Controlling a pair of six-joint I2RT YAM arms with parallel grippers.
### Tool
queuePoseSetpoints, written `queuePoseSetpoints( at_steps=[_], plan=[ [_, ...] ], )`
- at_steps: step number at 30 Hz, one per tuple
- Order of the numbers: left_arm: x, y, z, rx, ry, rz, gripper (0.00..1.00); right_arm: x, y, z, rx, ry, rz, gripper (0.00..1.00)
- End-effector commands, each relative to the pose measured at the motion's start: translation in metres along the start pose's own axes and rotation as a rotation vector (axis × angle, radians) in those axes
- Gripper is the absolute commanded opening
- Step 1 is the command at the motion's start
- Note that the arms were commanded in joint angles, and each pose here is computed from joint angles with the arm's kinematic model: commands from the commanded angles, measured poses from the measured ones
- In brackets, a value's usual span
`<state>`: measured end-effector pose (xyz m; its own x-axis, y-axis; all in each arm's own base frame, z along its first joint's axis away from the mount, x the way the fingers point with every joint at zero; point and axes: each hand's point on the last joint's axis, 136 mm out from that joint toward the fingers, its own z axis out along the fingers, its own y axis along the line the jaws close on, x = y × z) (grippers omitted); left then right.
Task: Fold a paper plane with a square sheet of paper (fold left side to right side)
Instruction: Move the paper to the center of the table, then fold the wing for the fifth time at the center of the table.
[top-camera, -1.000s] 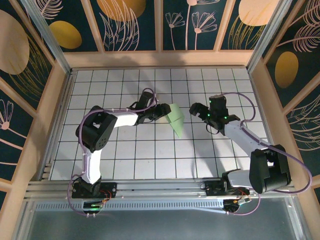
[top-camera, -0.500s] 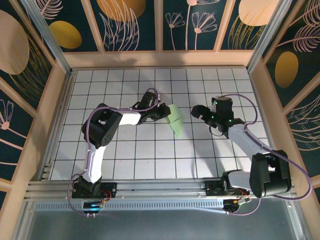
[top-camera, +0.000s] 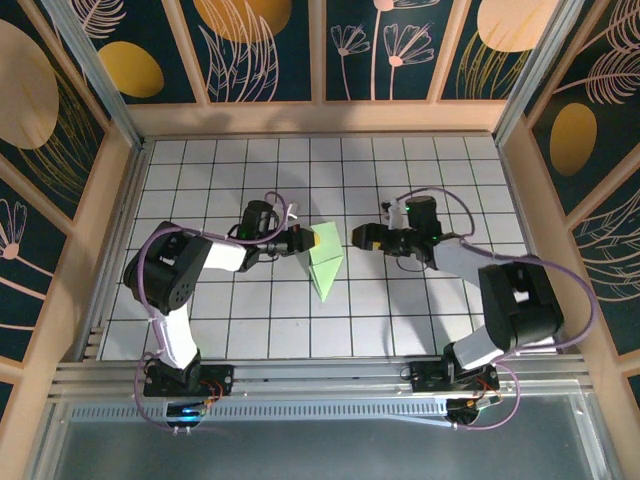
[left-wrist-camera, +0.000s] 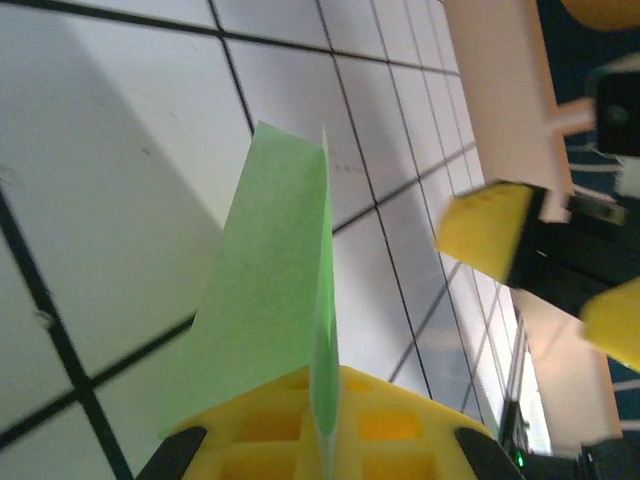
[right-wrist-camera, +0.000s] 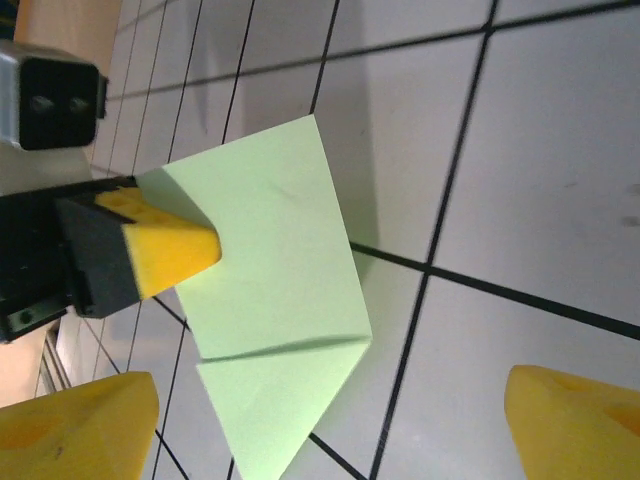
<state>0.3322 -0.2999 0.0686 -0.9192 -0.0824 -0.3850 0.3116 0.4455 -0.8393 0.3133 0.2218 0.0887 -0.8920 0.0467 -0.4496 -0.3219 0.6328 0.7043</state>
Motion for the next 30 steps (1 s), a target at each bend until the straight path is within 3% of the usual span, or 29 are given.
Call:
queuePoseSetpoints(
  at_steps=[1, 9, 14, 19, 30],
  plan=[
    [0.006, -0.027, -0.008, 0.123, 0.014, 0.131, 0.00, -0.012, 0.025, 0.019, -0.101, 0.003, -0.128, 0.90],
    [0.017, -0.034, -0.013, 0.176, 0.024, 0.175, 0.00, -0.003, 0.029, 0.048, -0.204, 0.079, -0.196, 0.89],
    [0.017, -0.032, -0.011, 0.180, 0.028, 0.179, 0.00, 0.005, 0.038, 0.057, -0.278, 0.129, -0.206, 0.81],
    [0.017, -0.024, -0.007, 0.156, 0.026, 0.166, 0.00, 0.004, 0.042, 0.055, -0.281, 0.125, -0.208, 0.67],
    [0.021, -0.006, -0.003, 0.092, 0.039, 0.143, 0.00, -0.004, 0.037, 0.044, -0.239, 0.099, -0.204, 0.27]
  ],
)
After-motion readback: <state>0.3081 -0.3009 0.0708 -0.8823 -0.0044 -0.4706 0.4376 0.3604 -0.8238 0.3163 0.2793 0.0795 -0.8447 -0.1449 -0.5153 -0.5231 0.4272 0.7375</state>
